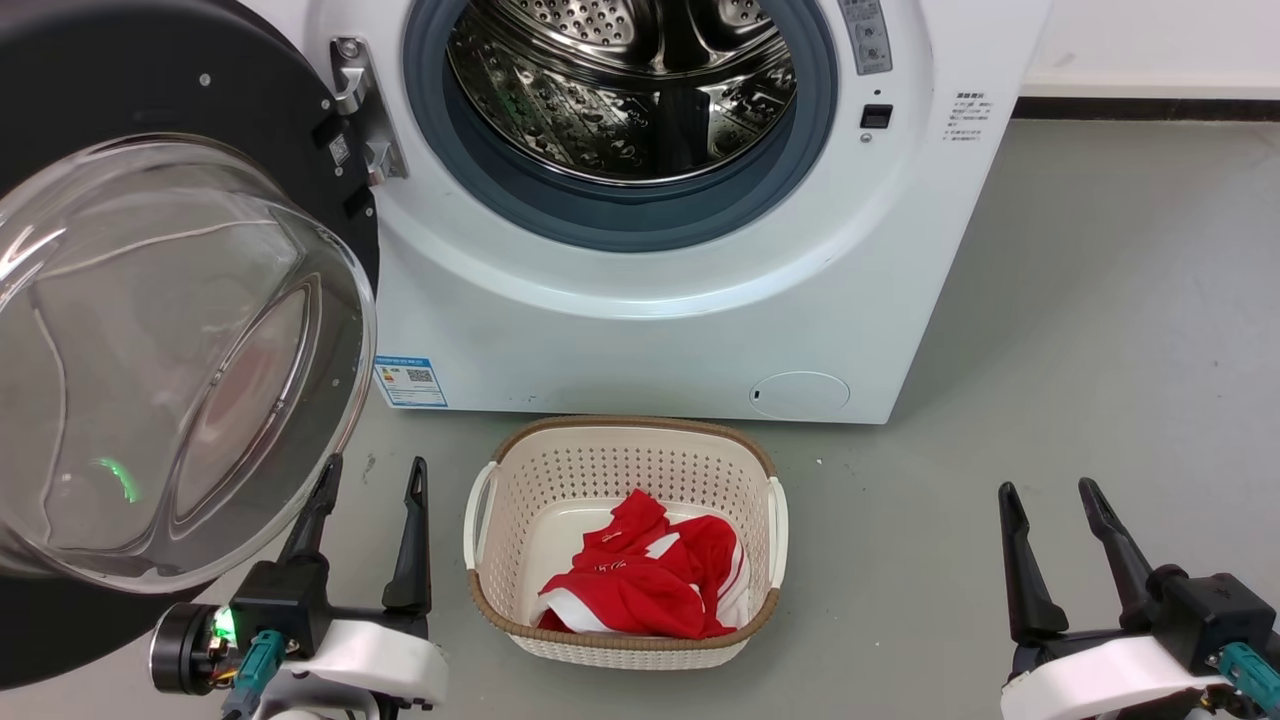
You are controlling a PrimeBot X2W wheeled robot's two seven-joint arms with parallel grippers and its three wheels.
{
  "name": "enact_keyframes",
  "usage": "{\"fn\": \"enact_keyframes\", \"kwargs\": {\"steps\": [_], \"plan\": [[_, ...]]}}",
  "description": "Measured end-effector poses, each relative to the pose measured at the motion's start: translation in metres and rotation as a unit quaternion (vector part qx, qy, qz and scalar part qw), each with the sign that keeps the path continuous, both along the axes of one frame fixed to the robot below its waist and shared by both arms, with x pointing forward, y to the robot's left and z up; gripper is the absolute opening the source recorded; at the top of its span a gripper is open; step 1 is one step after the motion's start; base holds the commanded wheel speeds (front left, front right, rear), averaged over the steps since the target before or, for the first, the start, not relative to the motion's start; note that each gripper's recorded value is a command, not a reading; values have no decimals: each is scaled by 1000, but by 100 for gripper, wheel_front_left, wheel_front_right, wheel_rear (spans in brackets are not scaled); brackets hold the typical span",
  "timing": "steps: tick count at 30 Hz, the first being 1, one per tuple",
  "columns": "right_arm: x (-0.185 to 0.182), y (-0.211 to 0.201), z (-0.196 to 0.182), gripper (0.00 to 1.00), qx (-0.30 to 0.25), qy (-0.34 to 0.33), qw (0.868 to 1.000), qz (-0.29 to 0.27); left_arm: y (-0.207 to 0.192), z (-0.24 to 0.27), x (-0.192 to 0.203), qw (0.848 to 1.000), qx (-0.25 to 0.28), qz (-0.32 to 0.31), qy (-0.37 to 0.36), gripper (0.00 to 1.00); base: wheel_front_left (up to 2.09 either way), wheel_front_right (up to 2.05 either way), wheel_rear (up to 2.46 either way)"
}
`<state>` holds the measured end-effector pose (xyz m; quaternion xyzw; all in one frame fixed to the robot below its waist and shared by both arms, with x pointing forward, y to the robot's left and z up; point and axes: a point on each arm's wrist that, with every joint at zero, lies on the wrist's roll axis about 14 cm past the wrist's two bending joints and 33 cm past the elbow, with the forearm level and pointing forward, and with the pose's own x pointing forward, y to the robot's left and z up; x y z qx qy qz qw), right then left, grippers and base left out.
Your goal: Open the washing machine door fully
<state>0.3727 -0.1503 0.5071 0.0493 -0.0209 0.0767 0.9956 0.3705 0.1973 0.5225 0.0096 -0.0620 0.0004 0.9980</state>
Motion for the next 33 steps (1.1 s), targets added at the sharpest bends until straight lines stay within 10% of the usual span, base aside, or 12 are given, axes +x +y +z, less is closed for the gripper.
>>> {"fn": "enact_keyframes", "kwargs": {"steps": [33], "plan": [[-6, -15, -4, 100, 0, 6, 1000, -23, -11, -6, 12, 1000, -1, -19, 8, 100, 0, 0, 0]]}}
